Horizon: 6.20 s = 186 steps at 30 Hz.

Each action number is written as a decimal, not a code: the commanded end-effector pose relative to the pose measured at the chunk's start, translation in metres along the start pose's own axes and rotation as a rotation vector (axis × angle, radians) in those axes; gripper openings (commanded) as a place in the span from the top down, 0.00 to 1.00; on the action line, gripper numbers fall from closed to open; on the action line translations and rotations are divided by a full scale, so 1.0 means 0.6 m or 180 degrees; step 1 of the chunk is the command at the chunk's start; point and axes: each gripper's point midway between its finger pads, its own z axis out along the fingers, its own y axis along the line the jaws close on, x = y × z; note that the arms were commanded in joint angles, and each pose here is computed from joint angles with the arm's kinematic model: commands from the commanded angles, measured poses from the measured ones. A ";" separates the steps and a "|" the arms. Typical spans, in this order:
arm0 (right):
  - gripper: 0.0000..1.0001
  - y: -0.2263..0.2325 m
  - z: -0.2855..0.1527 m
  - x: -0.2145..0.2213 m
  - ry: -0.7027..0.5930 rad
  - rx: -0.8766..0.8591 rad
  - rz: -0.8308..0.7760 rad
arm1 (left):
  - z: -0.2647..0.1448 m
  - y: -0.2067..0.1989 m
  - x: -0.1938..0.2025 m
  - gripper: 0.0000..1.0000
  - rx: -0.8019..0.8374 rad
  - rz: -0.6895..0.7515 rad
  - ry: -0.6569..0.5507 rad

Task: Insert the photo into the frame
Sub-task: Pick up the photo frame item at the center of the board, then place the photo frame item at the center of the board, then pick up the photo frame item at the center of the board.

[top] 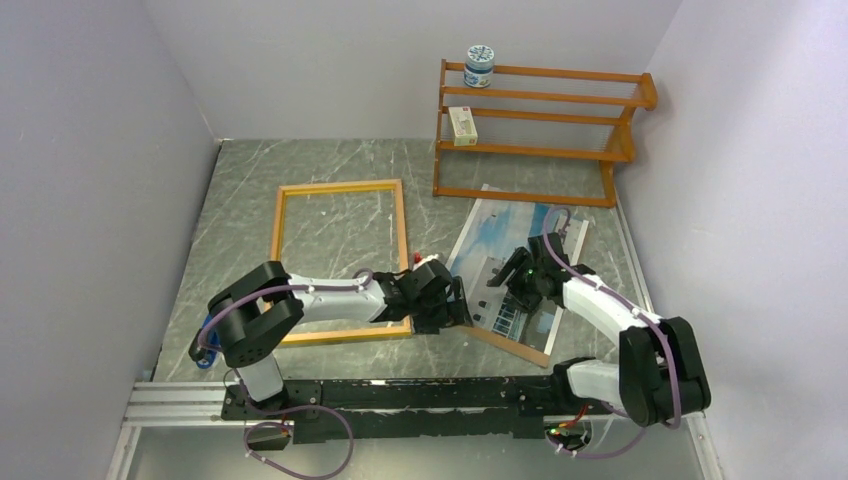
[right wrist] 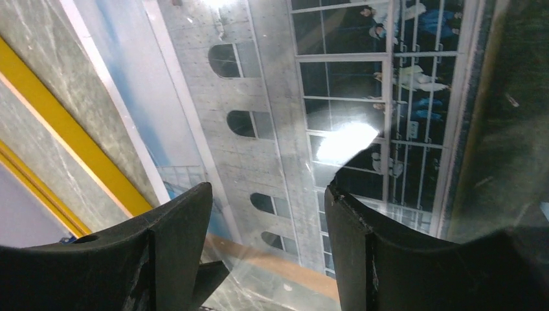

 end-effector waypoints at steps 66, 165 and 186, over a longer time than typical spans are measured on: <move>0.28 0.061 -0.065 -0.017 -0.0030 -0.0480 -0.0697 | -0.154 0.005 -0.057 0.97 0.0822 0.0224 -0.0050; 0.04 0.191 -0.095 0.046 0.0436 -0.2420 -0.0386 | -0.441 0.066 -0.212 0.97 0.1447 -0.0263 -0.1019; 0.30 0.328 -0.323 0.052 0.0649 -0.4064 -0.0154 | -0.595 -0.052 -0.189 0.97 0.2014 0.0342 -0.1116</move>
